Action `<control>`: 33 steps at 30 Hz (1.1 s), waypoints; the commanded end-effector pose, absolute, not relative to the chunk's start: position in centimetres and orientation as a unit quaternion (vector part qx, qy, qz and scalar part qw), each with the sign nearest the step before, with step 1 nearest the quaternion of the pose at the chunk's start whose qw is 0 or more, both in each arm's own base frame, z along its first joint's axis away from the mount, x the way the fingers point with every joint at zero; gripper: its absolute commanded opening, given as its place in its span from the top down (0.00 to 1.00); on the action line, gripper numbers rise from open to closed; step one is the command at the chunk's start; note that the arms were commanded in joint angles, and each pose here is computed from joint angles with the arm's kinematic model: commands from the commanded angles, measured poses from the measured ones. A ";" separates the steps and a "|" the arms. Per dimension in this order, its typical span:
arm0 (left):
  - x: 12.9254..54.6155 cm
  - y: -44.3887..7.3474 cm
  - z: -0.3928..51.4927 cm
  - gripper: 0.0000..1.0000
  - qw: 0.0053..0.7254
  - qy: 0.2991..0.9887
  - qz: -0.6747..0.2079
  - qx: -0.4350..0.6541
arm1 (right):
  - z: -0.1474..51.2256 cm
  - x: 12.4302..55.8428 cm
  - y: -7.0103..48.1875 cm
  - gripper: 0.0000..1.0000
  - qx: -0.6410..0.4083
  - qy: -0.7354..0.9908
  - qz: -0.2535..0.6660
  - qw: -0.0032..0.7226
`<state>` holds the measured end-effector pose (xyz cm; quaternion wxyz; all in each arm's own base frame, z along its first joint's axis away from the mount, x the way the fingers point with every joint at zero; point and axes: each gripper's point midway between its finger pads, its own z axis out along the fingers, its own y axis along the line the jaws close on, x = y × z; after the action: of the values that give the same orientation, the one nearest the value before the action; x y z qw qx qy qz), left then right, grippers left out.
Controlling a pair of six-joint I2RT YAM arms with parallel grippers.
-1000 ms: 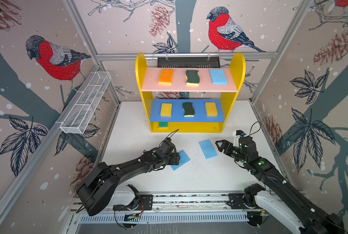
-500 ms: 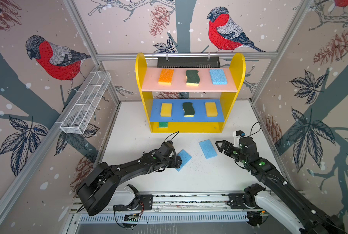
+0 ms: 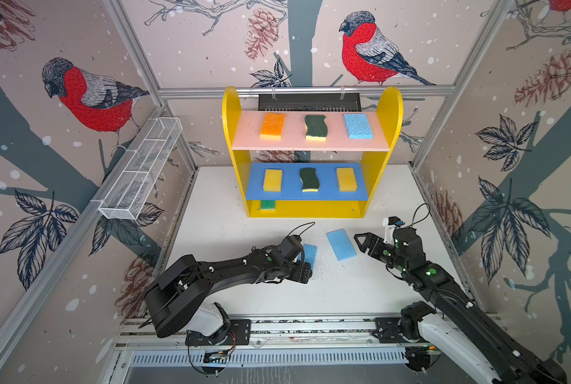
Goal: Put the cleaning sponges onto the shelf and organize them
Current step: 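Align the left gripper with the blue sponge's short end and close on it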
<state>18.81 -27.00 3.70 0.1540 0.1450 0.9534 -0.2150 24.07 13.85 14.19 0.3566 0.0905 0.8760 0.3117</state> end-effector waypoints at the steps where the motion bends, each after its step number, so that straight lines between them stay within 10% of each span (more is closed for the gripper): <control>1: 20.0 -25.0 3.9 0.10 0.183 0.966 -0.148 0.110 | 14.3 24.0 13.7 0.12 0.094 0.876 0.309 0.357; 33: 17.4 -27.3 0.6 0.07 0.178 0.970 -0.057 0.155 | 14.2 23.8 13.0 0.11 0.085 0.880 0.291 0.367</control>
<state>18.96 -28.52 1.68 0.2160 0.1497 0.9616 -0.0787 23.82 13.33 14.41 0.3616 0.0910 0.8774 0.3019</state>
